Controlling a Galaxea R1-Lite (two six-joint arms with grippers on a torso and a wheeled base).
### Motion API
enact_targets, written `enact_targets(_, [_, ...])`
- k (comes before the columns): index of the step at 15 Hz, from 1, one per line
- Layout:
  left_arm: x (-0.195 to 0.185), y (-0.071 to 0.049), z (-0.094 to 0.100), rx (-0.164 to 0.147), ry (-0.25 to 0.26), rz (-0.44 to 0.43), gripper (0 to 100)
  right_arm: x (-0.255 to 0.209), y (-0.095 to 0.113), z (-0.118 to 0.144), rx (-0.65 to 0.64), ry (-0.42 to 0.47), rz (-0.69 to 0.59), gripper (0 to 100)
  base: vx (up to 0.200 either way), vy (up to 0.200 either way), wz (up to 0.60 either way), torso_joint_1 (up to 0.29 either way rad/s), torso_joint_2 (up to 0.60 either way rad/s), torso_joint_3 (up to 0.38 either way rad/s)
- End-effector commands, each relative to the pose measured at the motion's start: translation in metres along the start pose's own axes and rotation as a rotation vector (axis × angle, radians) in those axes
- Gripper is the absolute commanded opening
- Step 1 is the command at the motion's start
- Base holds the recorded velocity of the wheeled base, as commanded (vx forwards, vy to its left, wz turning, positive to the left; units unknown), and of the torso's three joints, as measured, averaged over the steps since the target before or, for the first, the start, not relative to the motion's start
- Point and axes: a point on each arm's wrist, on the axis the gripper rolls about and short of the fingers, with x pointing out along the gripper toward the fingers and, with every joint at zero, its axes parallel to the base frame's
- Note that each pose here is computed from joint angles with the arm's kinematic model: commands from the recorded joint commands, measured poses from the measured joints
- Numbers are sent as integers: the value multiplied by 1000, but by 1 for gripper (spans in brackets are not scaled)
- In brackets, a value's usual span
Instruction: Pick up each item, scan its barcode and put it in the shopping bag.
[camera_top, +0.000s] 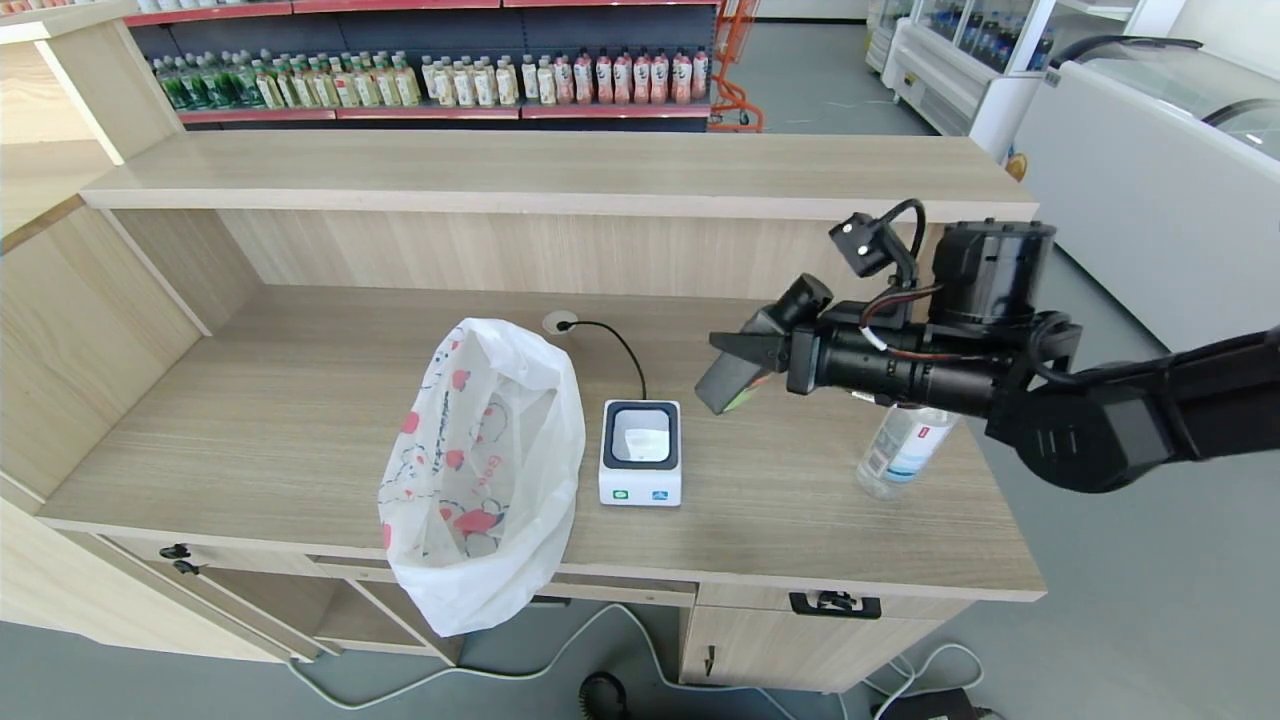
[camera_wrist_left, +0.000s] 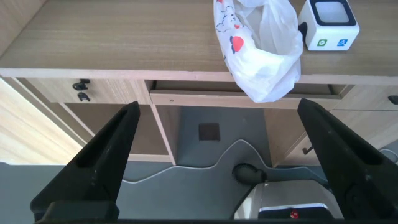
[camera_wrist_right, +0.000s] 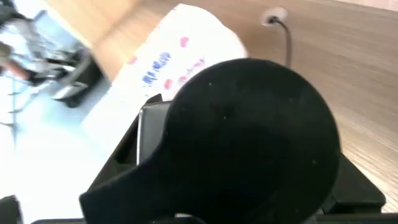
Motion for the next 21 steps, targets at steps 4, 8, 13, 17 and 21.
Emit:
enact_targets(4, [0, 0, 0, 0, 0, 0, 100, -106, 61, 101, -162, -206, 377, 0, 0, 0, 0, 0, 0, 0])
enact_targets(8, [0, 0, 0, 0, 0, 0, 100, -176, 115, 118, -94, -134, 669, 0, 0, 0, 0, 0, 0, 0])
enact_targets(13, [0, 0, 0, 0, 0, 0, 100, -186, 131, 105, -4, -68, 763, 0, 0, 0, 0, 0, 0, 0])
enact_targets(17, [0, 0, 0, 0, 0, 0, 100, -197, 137, 82, 55, -28, 769, 0, 0, 0, 0, 0, 0, 0])
enact_targets(21, [0, 0, 0, 0, -2, 0, 100, -198, 141, 88, 0, -54, 811, 0, 0, 0, 0, 0, 0, 0])
